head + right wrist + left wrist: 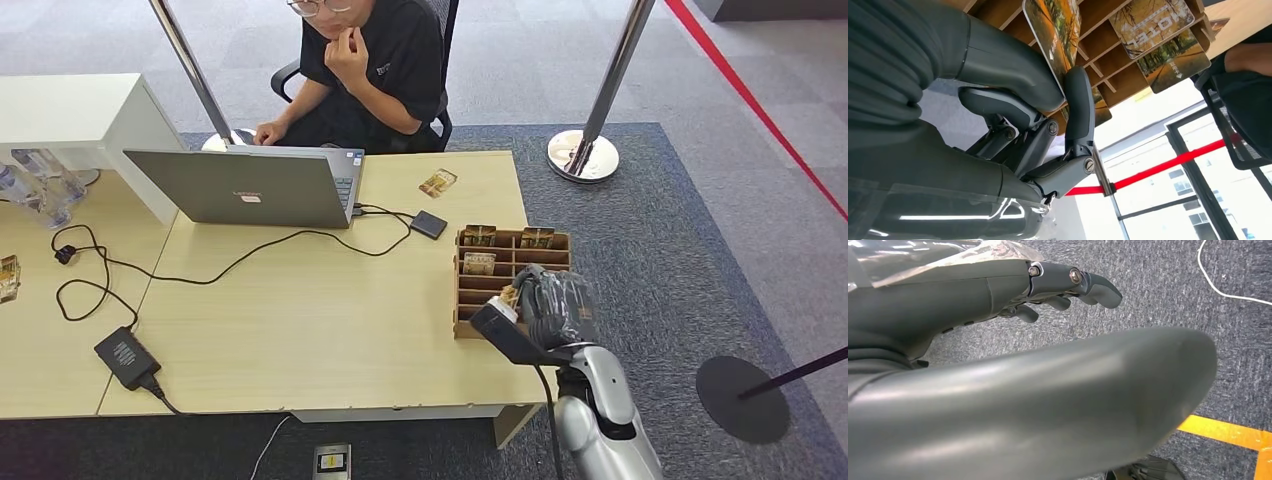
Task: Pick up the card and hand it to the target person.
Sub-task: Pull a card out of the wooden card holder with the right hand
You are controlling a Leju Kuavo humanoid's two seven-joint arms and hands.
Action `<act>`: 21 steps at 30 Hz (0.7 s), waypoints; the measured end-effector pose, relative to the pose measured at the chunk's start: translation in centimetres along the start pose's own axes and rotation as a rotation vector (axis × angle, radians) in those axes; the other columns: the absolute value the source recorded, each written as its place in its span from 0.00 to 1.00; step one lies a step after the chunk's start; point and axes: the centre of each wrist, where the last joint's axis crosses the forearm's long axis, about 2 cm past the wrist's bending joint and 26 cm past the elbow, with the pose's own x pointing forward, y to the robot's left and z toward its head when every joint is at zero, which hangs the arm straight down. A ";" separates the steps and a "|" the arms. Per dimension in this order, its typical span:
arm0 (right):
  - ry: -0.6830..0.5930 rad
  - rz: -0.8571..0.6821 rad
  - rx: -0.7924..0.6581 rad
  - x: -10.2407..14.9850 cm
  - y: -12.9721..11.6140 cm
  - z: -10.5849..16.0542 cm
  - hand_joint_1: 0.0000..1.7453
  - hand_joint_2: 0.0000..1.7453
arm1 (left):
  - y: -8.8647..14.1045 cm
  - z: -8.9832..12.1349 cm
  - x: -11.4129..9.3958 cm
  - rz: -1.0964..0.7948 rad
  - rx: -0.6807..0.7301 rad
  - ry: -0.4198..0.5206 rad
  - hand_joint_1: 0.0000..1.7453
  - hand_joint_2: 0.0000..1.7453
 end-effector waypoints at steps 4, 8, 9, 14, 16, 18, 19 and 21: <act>0.010 -0.023 -0.016 -0.3 -0.1 -0.1 0.91 1.00 | 0.0 0.0 0.0 0.000 0.001 0.000 0.00 0.00; 0.012 -0.044 -0.035 -0.4 -0.2 -0.2 0.90 1.00 | 0.0 0.0 0.0 0.001 0.004 0.001 0.00 0.00; 0.012 -0.050 -0.041 -0.4 -0.3 -0.3 0.89 1.00 | 0.0 0.0 0.0 0.001 0.005 0.001 0.00 0.00; 0.014 -0.079 -0.087 -0.5 -0.6 -1.1 0.92 1.00 | 0.0 0.0 0.0 0.001 0.007 0.001 0.00 0.00; 0.017 -0.091 -0.110 -0.5 -0.9 -1.6 0.93 1.00 | 0.0 0.0 0.0 0.000 0.006 0.001 0.00 0.00; 0.024 -0.105 -0.137 -0.7 -1.2 -2.2 0.94 1.00 | 0.0 0.0 0.0 -0.004 0.005 0.000 0.00 0.00; 0.028 -0.112 -0.151 -0.8 -1.4 -2.5 0.94 1.00 | 0.1 0.0 0.0 -0.006 0.004 -0.001 0.00 0.00; 0.040 -0.128 -0.179 -1.0 -1.7 -3.1 0.93 1.00 | 0.1 -0.1 0.0 -0.009 0.002 -0.003 0.00 0.00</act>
